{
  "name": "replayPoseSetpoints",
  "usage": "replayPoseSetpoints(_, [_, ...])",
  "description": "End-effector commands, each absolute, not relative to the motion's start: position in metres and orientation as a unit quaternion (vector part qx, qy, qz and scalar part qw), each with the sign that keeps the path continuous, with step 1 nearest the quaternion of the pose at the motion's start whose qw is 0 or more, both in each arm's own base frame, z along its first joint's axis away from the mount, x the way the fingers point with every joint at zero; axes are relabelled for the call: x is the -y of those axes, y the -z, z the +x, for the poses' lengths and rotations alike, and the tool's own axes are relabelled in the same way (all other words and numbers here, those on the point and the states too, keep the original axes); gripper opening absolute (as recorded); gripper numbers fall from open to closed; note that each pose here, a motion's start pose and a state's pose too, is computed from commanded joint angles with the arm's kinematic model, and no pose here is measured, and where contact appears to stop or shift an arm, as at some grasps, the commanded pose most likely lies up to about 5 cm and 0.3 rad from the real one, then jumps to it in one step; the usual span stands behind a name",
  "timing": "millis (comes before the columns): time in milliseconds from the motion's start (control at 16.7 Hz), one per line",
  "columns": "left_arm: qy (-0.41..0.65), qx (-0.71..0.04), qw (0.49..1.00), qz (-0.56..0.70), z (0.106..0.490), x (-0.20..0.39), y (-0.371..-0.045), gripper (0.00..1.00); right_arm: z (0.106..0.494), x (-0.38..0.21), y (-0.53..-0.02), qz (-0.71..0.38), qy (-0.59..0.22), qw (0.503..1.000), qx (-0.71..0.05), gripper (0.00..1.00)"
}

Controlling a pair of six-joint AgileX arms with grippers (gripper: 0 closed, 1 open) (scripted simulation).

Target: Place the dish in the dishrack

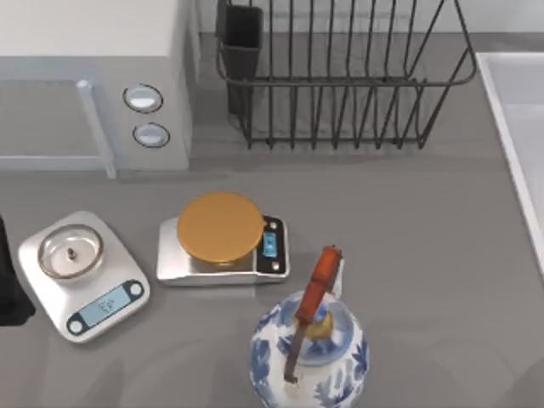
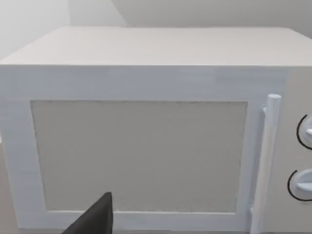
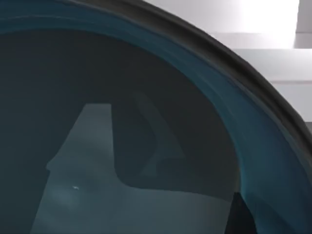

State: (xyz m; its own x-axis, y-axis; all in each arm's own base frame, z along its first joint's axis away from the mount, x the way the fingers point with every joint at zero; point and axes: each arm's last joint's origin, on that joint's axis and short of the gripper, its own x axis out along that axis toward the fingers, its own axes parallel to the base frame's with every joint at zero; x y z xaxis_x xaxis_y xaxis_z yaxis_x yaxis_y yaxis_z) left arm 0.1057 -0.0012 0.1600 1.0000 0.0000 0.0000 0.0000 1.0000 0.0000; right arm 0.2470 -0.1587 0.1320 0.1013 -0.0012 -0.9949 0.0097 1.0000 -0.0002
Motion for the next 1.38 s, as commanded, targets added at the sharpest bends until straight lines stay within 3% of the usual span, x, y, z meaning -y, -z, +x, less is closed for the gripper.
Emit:
replayPoseSetpoints(720, [0.000,0.000,1.000,0.000,0.106,0.001,-0.160,1.00,0.250,0.162,-0.141,0.004,0.005,0.742,-0.670,0.00])
replayPoseSetpoints(1080, [0.000,0.000,1.000,0.000,0.106,0.001,-0.160,1.00,0.265,0.174,-0.220,0.009,0.000,0.737,-0.676,0.00])
replayPoseSetpoints(1380, [0.000,0.000,1.000,0.000,0.106,0.001,-0.160,1.00,0.255,0.165,-0.304,0.009,-0.001,0.735,-0.678,0.00])
